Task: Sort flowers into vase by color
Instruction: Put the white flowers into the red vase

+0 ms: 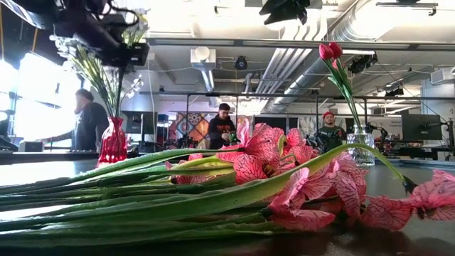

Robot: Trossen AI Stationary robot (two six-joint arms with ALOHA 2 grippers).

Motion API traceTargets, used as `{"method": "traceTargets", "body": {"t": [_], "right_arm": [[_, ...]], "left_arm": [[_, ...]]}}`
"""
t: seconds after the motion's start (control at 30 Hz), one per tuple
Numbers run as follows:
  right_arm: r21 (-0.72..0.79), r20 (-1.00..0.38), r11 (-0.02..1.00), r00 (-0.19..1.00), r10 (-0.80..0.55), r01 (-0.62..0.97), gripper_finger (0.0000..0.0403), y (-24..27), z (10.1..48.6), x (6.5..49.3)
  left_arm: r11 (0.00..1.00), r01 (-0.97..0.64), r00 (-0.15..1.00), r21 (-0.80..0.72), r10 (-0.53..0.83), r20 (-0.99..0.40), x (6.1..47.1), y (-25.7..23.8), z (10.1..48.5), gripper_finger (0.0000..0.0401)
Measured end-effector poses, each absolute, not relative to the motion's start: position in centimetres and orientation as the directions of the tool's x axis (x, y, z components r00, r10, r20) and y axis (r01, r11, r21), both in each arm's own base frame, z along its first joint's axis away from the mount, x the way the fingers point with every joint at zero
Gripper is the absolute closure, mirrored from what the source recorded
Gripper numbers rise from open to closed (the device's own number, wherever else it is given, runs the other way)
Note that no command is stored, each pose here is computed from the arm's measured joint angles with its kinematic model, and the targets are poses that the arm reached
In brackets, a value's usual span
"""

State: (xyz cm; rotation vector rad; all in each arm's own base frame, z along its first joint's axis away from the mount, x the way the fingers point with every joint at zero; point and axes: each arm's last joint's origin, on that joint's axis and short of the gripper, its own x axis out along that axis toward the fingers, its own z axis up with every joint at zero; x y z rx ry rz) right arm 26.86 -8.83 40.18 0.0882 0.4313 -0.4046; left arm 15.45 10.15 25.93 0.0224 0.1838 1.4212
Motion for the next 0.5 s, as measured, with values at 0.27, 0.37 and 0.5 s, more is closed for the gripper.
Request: {"method": "traceTargets", "body": {"t": [0.27, 0.37, 0.5], "right_arm": [[0.000, -0.424, 0.917, 0.830, -0.362, 0.399, 0.0249, -8.8, 40.2, 26.9], [0.002, -0.428, 0.918, 0.830, -0.357, 0.396, 0.0249, -8.8, 40.1, 26.9], [0.004, -0.441, 0.919, 0.826, -0.352, 0.394, 0.0249, -8.8, 40.0, 26.8]], "left_arm": [[0.148, -0.988, 0.138, 0.034, 0.967, -0.212, 16.1, 10.8, 22.2, 0.0394], [0.155, -0.988, 0.152, -0.004, 0.962, -0.228, 16.3, 10.9, 21.9, 0.0376], [0.192, -0.981, 0.188, -0.007, 0.952, -0.243, 16.4, 10.9, 21.7, 0.0328]]}}
